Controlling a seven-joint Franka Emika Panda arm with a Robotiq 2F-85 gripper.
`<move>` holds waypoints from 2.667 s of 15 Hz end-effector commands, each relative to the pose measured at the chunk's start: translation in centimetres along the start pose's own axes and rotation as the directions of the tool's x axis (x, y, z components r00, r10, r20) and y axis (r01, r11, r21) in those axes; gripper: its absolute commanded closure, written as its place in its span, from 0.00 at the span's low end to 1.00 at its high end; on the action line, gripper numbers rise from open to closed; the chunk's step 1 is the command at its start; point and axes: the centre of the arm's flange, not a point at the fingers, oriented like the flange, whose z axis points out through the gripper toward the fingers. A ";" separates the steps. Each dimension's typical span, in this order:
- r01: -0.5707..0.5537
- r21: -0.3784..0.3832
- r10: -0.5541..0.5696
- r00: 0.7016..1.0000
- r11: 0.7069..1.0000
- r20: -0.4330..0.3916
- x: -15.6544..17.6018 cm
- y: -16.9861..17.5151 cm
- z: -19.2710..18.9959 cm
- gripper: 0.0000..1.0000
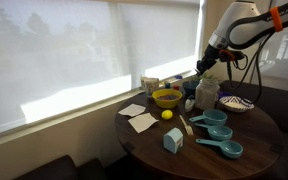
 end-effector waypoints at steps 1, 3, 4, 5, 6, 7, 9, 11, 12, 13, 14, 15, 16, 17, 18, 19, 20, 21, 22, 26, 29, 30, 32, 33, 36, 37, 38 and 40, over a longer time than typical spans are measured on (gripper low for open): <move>-0.038 -0.017 0.037 0.999 0.999 -0.023 -2.9 -0.7 0.5 0.97; -0.055 -0.019 0.054 0.998 0.998 -0.029 -3.5 -0.6 0.6 0.97; -0.058 -0.019 0.058 0.998 0.998 -0.039 -3.7 -0.5 0.2 0.97; -0.059 -0.022 0.058 0.998 0.998 -0.038 -4.0 -0.5 0.2 0.97; -0.054 -0.023 0.054 0.998 0.998 -0.032 -4.3 -0.5 0.1 0.97; -0.049 -0.025 0.049 0.999 0.998 -0.012 -4.4 -0.4 0.2 0.97; -0.052 -0.028 0.053 0.999 0.998 0.006 -4.4 -0.1 0.3 0.97; -0.067 -0.027 0.068 0.997 0.997 0.021 -3.9 0.5 0.2 0.97; -0.077 -0.030 0.078 0.997 0.997 0.027 -3.7 0.7 0.2 0.97; -0.085 -0.028 0.086 0.996 0.996 0.033 -3.5 1.0 0.2 0.97; -0.099 -0.031 0.100 0.994 0.995 0.036 -3.3 1.1 0.2 0.97; -0.111 -0.023 0.112 0.992 0.994 0.053 -3.1 1.2 0.2 0.97; -0.116 -0.012 0.116 0.991 0.993 0.069 -3.0 1.2 0.2 0.97; -0.124 -0.007 0.124 0.988 0.992 0.086 -2.9 1.2 0.3 0.97; -0.136 -0.004 0.136 0.985 0.991 0.101 -2.8 1.2 0.3 0.97; -0.151 -0.003 0.150 0.982 0.989 0.117 -2.6 1.3 0.2 0.97; -0.160 0.000 0.159 0.978 0.987 0.132 -2.5 1.3 0.2 0.97; -0.171 0.002 0.169 0.975 0.985 0.143 -2.4 1.5 0.2 0.97; -0.184 0.004 0.182 0.972 0.983 0.150 -2.2 1.7 0.2 0.97; -0.249 0.013 0.242 0.953 0.968 0.182 -1.2 2.7 0.2 0.97; -0.288 0.014 0.280 0.941 0.958 0.188 -0.4 3.4 -0.1 0.97; -0.298 0.015 0.290 0.938 0.955 0.190 -0.1 3.6 -0.3 0.97; -0.314 0.006 0.307 0.933 0.950 0.189 0.5 3.9 -0.6 0.97; -0.321 0.003 0.315 0.931 0.947 0.187 0.8 4.0 -0.7 0.97; -0.326 0.005 0.320 0.930 0.945 0.179 1.4 3.6 -1.7 0.97; -0.326 0.009 0.319 0.931 0.945 0.177 1.5 3.4 -2.1 0.97; -0.324 0.012 0.316 0.932 0.946 0.176 1.5 3.2 -2.6 0.97; -0.323 0.016 0.316 0.933 0.946 0.172 1.7 2.9 -3.6 0.97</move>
